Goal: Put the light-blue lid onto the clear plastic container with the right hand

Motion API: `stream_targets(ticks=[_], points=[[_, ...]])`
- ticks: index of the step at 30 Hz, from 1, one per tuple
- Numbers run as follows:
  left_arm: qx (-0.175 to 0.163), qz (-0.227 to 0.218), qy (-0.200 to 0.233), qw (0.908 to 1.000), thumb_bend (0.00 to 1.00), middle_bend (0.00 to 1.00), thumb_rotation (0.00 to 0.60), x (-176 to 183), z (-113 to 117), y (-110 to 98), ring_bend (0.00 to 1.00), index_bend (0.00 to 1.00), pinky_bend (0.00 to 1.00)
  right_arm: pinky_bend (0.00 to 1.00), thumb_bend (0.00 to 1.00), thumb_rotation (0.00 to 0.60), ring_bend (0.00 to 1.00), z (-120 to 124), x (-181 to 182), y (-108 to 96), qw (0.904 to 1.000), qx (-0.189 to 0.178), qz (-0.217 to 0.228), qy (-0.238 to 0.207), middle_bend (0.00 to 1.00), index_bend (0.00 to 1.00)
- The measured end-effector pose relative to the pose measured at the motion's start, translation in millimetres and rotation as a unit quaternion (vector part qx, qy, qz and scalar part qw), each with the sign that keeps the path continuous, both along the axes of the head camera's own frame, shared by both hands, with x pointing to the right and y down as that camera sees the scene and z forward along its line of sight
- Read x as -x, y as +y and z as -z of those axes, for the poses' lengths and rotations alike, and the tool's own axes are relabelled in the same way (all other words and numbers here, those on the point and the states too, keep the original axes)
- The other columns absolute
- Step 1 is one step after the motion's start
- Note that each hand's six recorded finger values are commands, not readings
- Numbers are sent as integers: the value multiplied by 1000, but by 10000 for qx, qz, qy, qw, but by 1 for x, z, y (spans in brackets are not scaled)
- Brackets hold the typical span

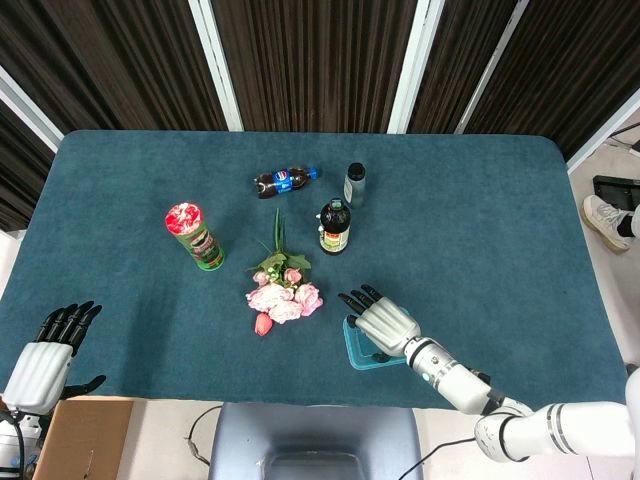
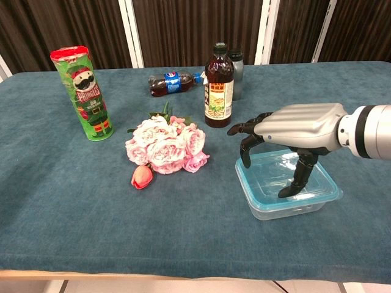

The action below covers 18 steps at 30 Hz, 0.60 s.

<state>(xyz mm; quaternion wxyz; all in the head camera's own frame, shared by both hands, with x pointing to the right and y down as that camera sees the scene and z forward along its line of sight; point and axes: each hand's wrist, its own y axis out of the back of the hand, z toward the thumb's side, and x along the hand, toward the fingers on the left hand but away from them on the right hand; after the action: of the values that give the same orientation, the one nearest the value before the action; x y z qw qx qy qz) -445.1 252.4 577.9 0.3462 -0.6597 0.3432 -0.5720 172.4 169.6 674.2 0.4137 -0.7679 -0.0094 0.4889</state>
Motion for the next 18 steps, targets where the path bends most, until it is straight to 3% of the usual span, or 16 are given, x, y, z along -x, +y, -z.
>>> stream_targets(ticks=[18], points=[[-8,-9,3,10000,442,41,600,0,0,0,38,0,96,0,240,600,0,-4,-3,1,10000,10,10,64,103,475]])
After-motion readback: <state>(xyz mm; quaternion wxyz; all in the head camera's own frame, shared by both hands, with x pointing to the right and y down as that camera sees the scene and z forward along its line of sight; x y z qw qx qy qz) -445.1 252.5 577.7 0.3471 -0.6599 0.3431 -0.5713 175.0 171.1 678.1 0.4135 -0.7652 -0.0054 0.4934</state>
